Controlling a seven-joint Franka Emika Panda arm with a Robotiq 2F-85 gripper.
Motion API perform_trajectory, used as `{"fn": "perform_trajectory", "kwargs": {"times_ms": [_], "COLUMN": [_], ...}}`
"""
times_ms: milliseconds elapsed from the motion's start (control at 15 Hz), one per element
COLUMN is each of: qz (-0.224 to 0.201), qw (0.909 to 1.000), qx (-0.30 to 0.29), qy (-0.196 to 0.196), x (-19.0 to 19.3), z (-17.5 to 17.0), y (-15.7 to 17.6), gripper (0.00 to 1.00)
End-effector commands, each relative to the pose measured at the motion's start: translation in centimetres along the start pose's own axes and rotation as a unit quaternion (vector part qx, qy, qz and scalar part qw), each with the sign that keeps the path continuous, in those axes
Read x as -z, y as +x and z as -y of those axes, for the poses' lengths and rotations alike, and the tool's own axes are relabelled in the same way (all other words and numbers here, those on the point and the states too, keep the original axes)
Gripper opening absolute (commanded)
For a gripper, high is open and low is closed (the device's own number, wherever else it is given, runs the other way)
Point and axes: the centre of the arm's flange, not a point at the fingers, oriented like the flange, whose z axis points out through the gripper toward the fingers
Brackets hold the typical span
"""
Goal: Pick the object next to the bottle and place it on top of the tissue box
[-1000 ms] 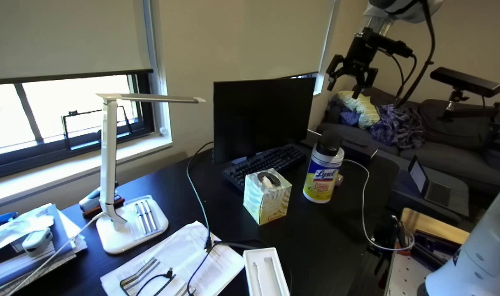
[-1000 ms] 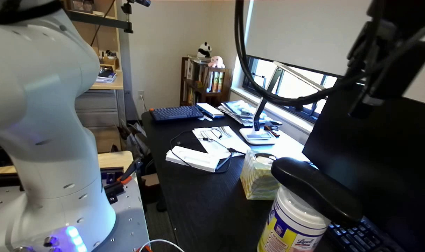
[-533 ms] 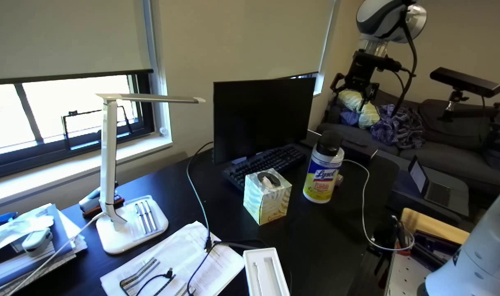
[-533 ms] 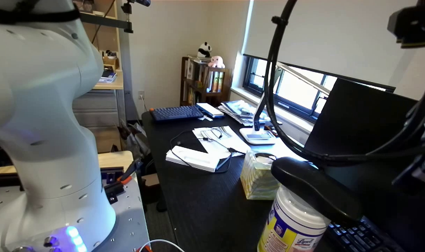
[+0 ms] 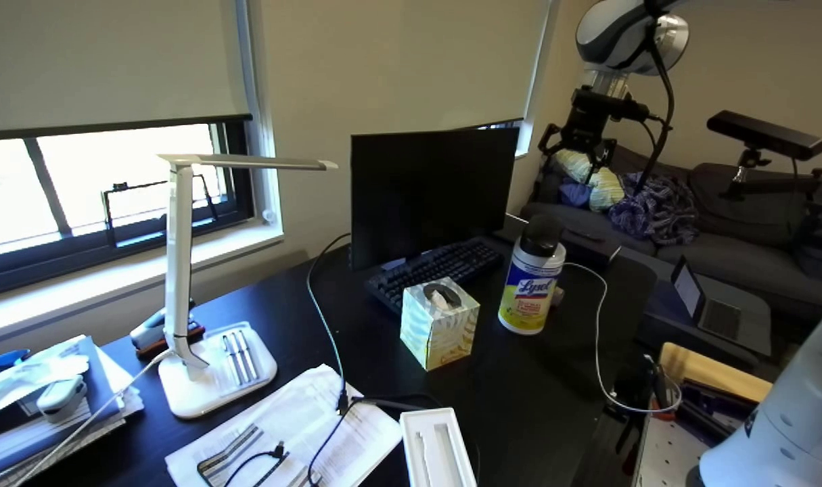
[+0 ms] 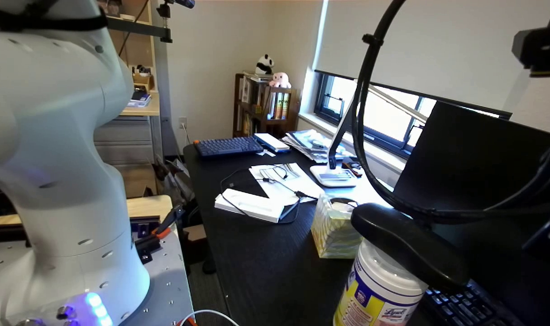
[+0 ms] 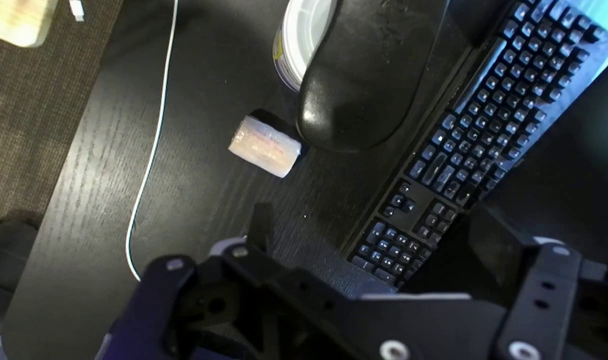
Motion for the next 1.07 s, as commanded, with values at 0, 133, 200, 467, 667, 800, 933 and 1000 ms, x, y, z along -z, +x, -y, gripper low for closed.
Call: {"fn": "perform_trajectory", "kwargs": {"times_ms": [0, 133, 200, 467, 667, 800, 933, 1000], "qz": [-0.029, -0.040, -0.043, -0.040, -0.037, -0.033, -0.041, -0.039], "qw": [0.9977, 0.9947, 0.9934, 0.9889, 0.9850, 0.9815, 0.9758, 0.9738], "qx": [-0.060, -0.093, -0.105, -0.136, -0.155, -0.174, -0.199, -0.206], "qy": [-0.008, -0.016, -0.019, -0.046, -0.067, -0.073, -0.080, -0.088], "x": [-2.7, -4.7, -5.7, -9.6, -11.8, -12.6, -13.4, -13.7], "z": [0.3, -0.5, -1.1, -3.2, -4.4, -5.0, -5.4, -5.7], "y": [2.5, 4.5, 5.2, 7.6, 8.7, 9.9, 10.7, 10.9], "gripper": [1.00, 1.00, 1.00, 1.00, 1.00, 1.00, 1.00, 1.00]}}
